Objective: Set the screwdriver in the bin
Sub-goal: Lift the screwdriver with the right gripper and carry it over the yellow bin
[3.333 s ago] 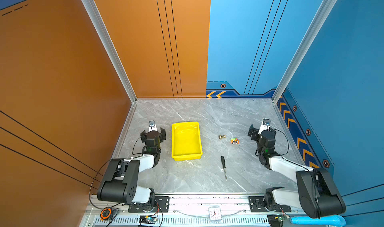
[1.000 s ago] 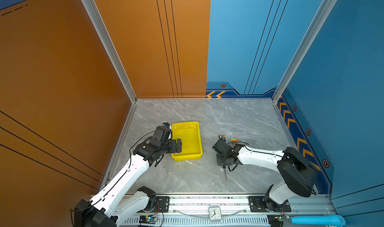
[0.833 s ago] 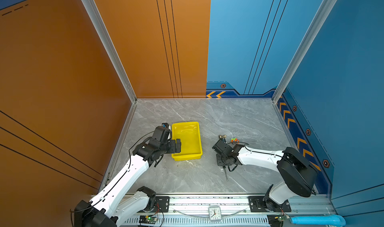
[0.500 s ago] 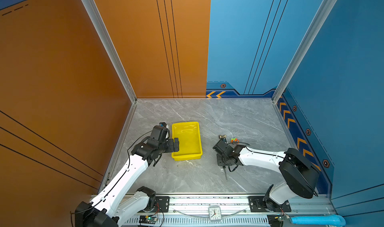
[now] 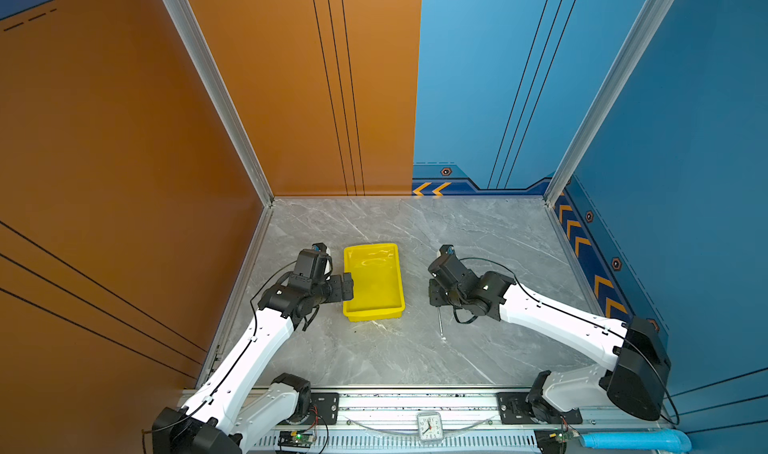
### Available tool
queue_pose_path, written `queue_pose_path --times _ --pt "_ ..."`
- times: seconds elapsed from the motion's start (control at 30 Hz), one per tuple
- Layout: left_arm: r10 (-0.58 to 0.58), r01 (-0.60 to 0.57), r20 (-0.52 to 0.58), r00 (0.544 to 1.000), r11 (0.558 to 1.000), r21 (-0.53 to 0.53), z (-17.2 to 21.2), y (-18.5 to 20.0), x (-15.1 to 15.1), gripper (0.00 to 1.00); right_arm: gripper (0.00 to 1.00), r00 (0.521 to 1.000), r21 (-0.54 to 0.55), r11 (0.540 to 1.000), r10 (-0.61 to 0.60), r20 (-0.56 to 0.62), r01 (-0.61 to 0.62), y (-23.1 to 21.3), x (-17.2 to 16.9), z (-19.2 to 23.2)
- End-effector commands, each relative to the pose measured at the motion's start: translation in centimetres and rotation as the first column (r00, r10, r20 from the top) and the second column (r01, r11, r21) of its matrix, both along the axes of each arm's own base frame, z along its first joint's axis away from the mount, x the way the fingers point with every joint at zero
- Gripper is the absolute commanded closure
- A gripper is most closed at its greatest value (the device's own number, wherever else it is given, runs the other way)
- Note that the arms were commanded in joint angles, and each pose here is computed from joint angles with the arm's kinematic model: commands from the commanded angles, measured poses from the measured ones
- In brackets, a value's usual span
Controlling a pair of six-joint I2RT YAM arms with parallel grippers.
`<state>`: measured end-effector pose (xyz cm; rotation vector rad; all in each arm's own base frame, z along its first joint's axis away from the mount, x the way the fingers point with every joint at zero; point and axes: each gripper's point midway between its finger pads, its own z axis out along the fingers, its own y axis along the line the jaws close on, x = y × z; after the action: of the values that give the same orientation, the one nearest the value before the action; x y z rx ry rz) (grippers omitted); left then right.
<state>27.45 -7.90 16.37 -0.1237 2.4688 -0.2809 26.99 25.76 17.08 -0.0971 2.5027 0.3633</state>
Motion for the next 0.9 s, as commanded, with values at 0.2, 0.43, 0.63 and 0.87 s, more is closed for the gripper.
queue_pose_path --times 0.2,0.43,0.63,0.87 --pt "0.039 -0.039 -0.003 0.999 0.999 0.004 -0.5 1.3 0.1 0.02 1.00 0.998 0.022 0.999 0.033 0.059 -0.034 6.0 4.6 4.9" --pt "0.065 -0.065 -0.002 0.998 0.998 0.001 -0.6 2.0 0.0 0.02 1.00 0.995 0.070 0.994 0.086 0.050 -0.089 11.6 7.3 5.1" --pt "0.078 -0.078 -0.003 0.997 0.997 0.005 -0.6 2.6 -0.2 0.02 1.00 0.994 0.098 0.990 0.095 0.046 -0.100 14.0 8.2 4.9" --pt "0.068 -0.068 -0.002 0.998 0.998 -0.008 -0.4 2.4 -0.1 0.02 1.00 0.995 0.086 0.992 0.092 0.041 -0.095 15.5 9.0 3.3"
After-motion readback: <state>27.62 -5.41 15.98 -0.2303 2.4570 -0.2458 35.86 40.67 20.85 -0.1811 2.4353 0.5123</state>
